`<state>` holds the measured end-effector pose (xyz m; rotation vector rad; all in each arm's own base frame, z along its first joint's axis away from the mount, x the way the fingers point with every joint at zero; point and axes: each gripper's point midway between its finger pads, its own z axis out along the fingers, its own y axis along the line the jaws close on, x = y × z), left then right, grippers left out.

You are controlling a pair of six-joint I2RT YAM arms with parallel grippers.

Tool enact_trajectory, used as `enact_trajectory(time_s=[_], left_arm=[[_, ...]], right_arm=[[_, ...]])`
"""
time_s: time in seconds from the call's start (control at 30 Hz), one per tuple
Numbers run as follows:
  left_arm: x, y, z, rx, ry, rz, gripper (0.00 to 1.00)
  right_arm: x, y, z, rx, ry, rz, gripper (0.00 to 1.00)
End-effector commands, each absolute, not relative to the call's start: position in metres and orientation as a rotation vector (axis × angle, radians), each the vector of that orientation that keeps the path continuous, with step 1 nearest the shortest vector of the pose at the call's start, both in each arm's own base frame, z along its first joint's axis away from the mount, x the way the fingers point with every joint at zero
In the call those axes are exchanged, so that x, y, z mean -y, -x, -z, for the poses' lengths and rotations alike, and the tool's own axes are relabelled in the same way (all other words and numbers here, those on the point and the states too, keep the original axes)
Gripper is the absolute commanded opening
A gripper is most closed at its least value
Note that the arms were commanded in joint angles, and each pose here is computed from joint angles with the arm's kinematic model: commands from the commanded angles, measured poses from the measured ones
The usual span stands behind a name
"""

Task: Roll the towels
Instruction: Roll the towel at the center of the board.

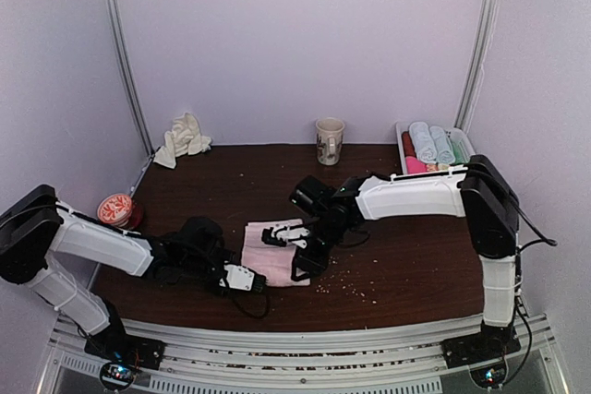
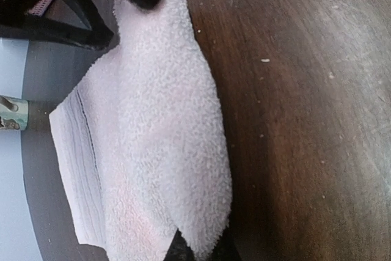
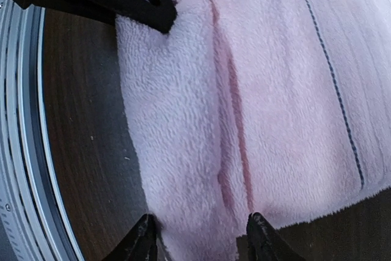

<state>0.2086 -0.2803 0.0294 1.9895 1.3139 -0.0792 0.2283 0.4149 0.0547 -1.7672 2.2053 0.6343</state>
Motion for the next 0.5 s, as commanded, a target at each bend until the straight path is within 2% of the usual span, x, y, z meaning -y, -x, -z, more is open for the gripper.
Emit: enact_trajectory(time_s=[0.0,0.2,0.47], left_arm=[[0.268,-0.191,0.001,-1.521,-2.082,0.215,0.00],[0.266,-0.199,0.004,-1.651,-2.060,0.314,0.00],[0.270,-0.195,-0.008,-1.731,-2.036,0.566,0.00]], right_arm=[[-0.399,-0.257,-0.087,-2.129,1.559,-0.439,0.52],[-0.381,-0.263,-0.117,-1.948,1.400,-0.264,0.56],[-0.372,-0.236,-0.130,-1.612,1.437,-0.058,0.61]])
